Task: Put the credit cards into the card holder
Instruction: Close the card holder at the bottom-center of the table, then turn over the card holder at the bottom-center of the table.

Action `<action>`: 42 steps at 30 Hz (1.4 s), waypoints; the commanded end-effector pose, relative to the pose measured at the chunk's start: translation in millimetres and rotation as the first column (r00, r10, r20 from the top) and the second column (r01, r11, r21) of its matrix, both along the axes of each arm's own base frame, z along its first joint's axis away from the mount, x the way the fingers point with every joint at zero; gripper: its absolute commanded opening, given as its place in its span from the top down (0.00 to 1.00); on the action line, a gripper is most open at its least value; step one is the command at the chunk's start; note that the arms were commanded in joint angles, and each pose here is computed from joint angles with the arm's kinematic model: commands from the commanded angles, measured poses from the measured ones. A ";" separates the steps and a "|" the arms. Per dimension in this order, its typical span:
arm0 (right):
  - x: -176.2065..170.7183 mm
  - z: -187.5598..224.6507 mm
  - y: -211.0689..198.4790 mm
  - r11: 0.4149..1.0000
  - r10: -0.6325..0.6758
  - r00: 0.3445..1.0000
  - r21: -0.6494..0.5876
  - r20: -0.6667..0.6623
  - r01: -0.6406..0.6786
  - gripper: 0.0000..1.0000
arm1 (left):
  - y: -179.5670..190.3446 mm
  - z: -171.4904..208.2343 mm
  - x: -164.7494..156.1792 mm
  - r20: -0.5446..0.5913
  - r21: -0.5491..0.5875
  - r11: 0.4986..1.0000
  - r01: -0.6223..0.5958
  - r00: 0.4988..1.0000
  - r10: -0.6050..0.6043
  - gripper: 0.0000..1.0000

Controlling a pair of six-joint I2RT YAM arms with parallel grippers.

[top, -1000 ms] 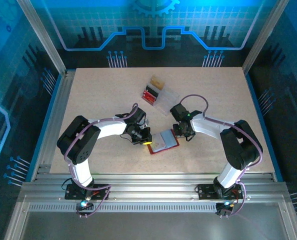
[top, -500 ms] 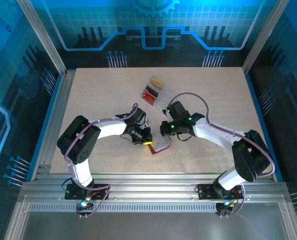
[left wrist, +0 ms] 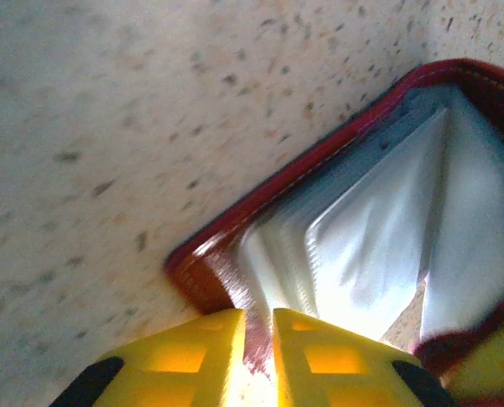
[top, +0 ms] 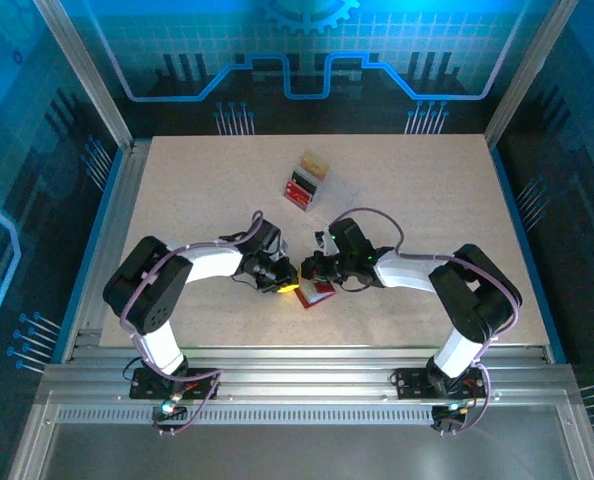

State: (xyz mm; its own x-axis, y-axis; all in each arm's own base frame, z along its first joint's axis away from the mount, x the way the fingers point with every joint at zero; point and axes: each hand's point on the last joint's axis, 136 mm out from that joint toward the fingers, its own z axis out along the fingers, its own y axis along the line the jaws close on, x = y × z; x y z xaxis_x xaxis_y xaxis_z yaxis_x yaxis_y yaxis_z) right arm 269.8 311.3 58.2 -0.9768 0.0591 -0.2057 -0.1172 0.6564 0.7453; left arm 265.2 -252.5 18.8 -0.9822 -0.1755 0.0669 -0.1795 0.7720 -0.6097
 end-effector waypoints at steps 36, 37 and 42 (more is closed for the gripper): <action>3.2 77.3 -108.0 0.985 -0.055 0.994 -0.161 0.091 0.069 0.46 | 62.8 48.3 -6.2 0.039 -0.004 0.990 -0.141 0.989 0.141 0.71; 3.6 71.0 -121.3 0.980 -0.100 0.992 -0.165 0.073 0.111 0.49 | 62.5 49.0 -5.2 0.042 -0.004 0.990 -0.139 0.989 0.139 0.71; 3.5 37.2 -132.9 0.962 -0.130 0.991 -0.242 0.002 0.127 0.77 | 59.4 58.9 2.9 0.063 -0.008 0.992 -0.127 0.990 0.127 0.72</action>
